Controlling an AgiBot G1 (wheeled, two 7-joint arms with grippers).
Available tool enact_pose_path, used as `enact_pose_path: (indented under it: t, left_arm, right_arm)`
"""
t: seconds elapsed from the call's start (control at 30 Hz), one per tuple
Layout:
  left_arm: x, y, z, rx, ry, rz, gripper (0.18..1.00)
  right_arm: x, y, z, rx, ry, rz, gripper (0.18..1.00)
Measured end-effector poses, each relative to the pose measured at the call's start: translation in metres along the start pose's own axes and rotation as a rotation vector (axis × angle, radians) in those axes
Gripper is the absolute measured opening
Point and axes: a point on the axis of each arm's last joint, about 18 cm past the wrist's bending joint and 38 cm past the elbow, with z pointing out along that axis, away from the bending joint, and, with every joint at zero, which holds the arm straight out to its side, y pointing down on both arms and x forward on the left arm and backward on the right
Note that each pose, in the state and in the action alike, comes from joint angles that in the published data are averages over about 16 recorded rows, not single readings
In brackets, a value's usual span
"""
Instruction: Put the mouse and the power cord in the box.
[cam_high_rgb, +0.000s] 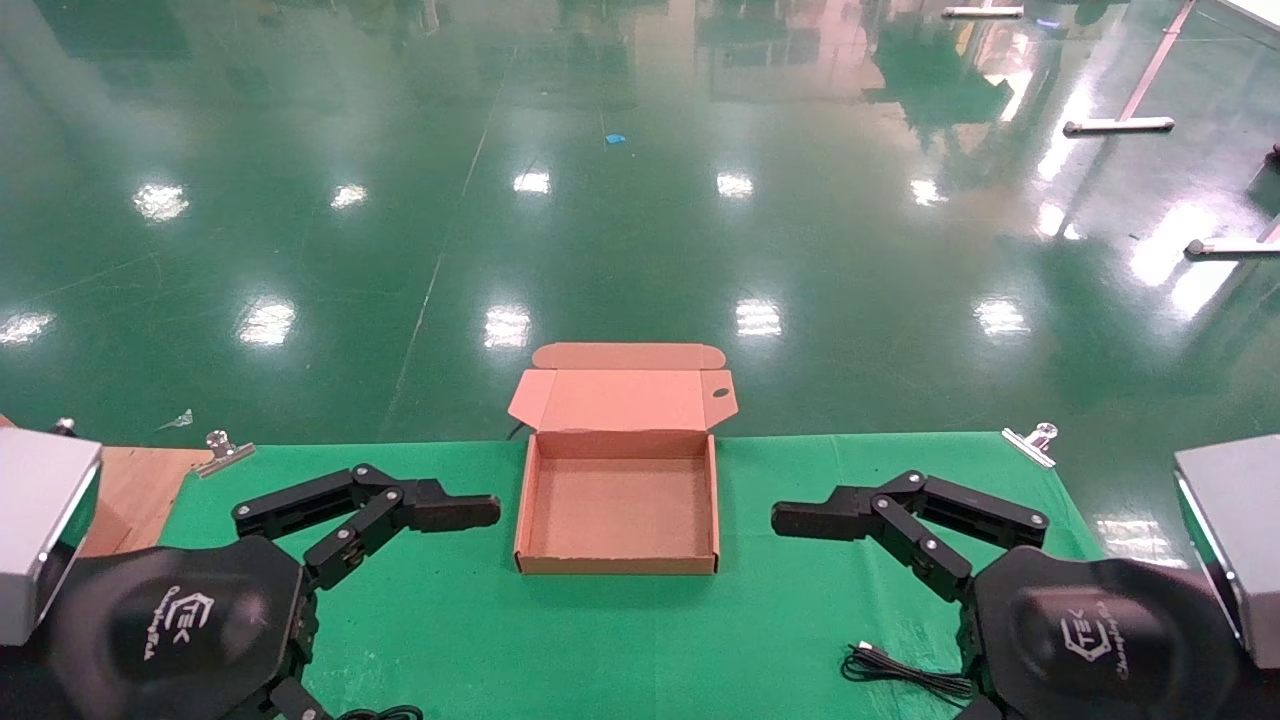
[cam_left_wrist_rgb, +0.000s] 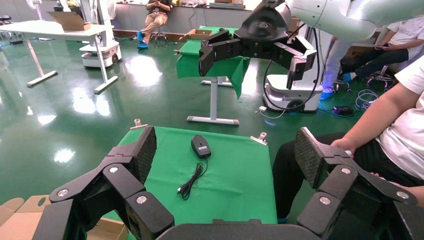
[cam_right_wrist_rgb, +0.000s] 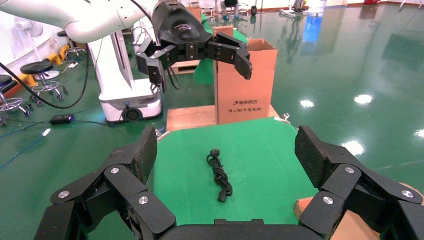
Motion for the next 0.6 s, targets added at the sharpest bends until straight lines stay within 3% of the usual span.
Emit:
enact_pose_path:
  t: [0.47,0.6]
  left_arm:
    - [0.0,0.0,0.0,0.0,0.0,0.0,1.001]
    - [-0.0013,0.0029,0.0014,-0.005,-0.001,-0.004,1.001]
  right_arm:
    - [0.0005,0.0006,0.0,-0.003,0.002,-0.001,1.001]
    - [0.0024,0.0069,-0.0012,-0.048,0.013,-0.012,1.001]
